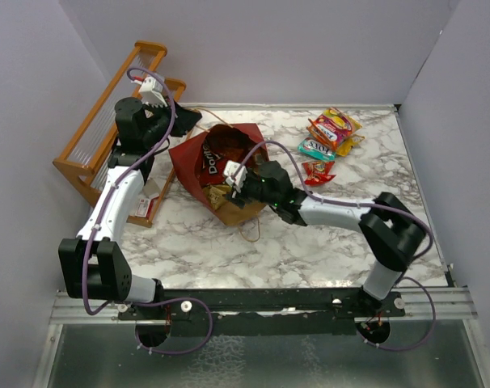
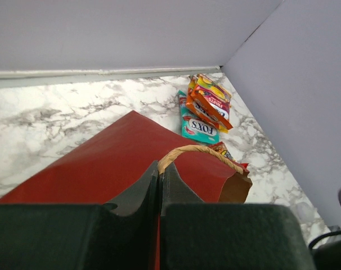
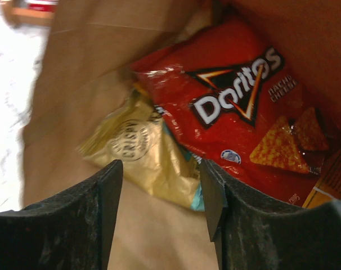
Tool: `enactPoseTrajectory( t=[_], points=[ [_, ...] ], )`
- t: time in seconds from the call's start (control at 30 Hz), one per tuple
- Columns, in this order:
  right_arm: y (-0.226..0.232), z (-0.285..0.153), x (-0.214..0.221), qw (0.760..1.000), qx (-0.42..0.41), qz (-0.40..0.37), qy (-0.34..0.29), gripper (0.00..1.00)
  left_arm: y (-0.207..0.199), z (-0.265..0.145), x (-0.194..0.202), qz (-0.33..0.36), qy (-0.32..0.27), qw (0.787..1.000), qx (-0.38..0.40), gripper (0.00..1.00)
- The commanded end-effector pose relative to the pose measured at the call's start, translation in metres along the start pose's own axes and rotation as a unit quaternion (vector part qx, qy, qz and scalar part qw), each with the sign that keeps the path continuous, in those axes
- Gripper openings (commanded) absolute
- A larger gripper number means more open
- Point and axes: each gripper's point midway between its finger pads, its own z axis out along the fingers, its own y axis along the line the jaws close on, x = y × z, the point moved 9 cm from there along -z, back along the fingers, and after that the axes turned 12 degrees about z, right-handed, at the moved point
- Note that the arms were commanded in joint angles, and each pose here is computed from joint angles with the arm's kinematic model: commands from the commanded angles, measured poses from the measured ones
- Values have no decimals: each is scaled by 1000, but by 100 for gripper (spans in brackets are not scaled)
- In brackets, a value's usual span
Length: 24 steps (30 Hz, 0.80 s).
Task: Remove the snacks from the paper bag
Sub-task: Take out the snack from the paper bag.
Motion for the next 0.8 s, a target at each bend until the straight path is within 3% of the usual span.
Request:
enactPoseTrajectory(
  t=[0.0,0.4,0.77],
  points=[
    [-22,37,-4,994,91,43,-28,56,-13,-16,-21,84,-40,995,19,0],
    [-20,93,15,991,100,83,-43,58,-22,-36,-3,180,-56,981,33,0],
    [-3,113,28,997,37,51,-53,80,-20,-44,6,201,-74,977,14,0]
  ],
)
